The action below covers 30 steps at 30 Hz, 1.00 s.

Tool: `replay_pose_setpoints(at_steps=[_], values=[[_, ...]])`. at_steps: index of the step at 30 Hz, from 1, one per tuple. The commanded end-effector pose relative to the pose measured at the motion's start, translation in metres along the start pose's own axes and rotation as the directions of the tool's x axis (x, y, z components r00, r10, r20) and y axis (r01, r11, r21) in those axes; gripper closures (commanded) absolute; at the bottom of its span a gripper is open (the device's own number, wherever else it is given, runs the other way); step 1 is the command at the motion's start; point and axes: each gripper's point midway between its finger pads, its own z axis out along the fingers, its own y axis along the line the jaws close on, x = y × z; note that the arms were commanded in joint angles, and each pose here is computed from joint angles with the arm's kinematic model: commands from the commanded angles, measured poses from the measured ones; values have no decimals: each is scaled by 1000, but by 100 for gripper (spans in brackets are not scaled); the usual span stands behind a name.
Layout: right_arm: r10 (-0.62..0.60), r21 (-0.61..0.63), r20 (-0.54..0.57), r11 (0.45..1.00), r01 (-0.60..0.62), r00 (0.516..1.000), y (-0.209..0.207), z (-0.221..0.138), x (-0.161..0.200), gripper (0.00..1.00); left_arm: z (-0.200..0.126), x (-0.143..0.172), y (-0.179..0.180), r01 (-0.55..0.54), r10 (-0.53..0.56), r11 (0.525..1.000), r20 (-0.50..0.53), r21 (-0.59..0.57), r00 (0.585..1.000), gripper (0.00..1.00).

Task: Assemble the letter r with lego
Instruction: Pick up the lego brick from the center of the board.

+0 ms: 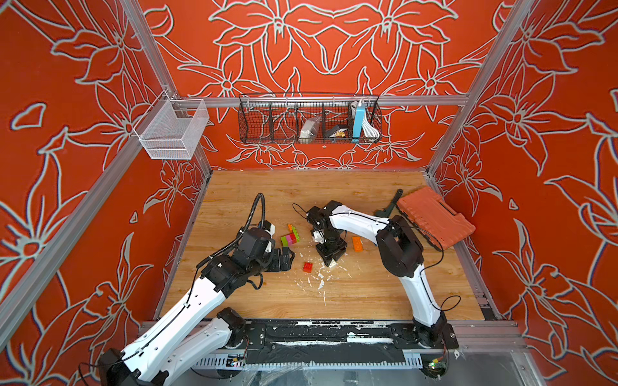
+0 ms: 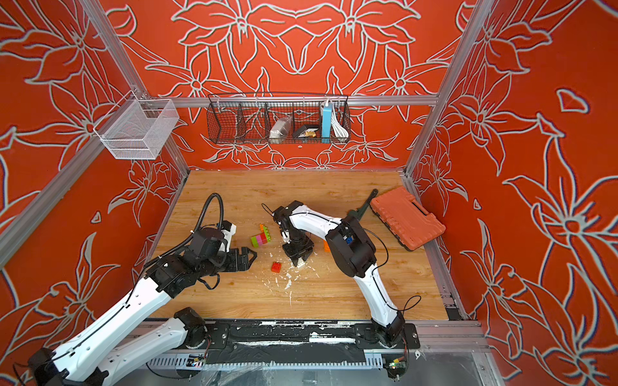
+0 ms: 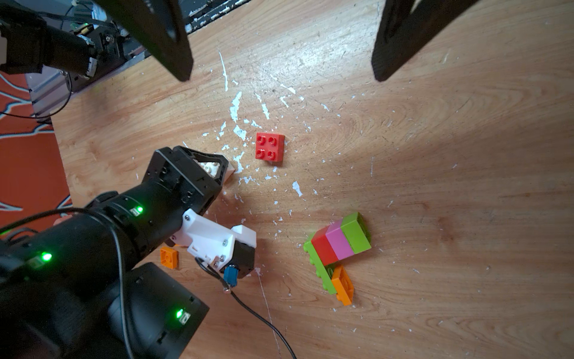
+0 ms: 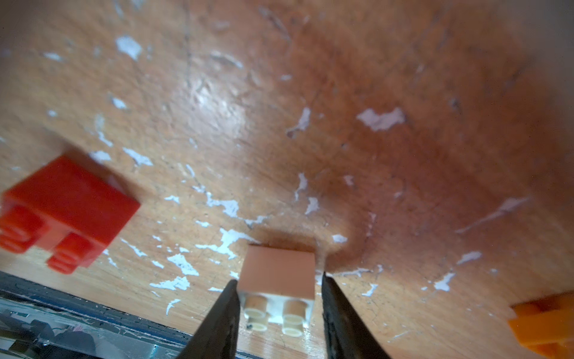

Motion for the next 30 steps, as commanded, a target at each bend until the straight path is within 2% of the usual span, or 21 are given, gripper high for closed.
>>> replay_pose_setpoints(at_steps=[1,16,20,23,24,30], values=[[-17,13,-5,1000,17,1000,2,2,-3,57,3,3,3,12,-12,1000,-9,-4,1000,9],[-11,37,16,999,10,1000,-2,-3,3,71,1,3,4,24,-24,1000,-5,-3,1000,9],[-5,28,72,1000,3,997,0,-18,10,80,0,2,4,37,-37,999,5,5,999,9],[-5,22,134,1000,2,991,1,-33,15,98,1,0,1,51,-51,998,15,27,999,8],[-4,20,160,1000,1,987,2,-40,17,100,2,-1,-1,55,-56,998,17,37,998,8],[-4,-5,315,1000,6,949,5,-75,24,100,5,-10,-7,93,-95,993,24,79,995,6]])
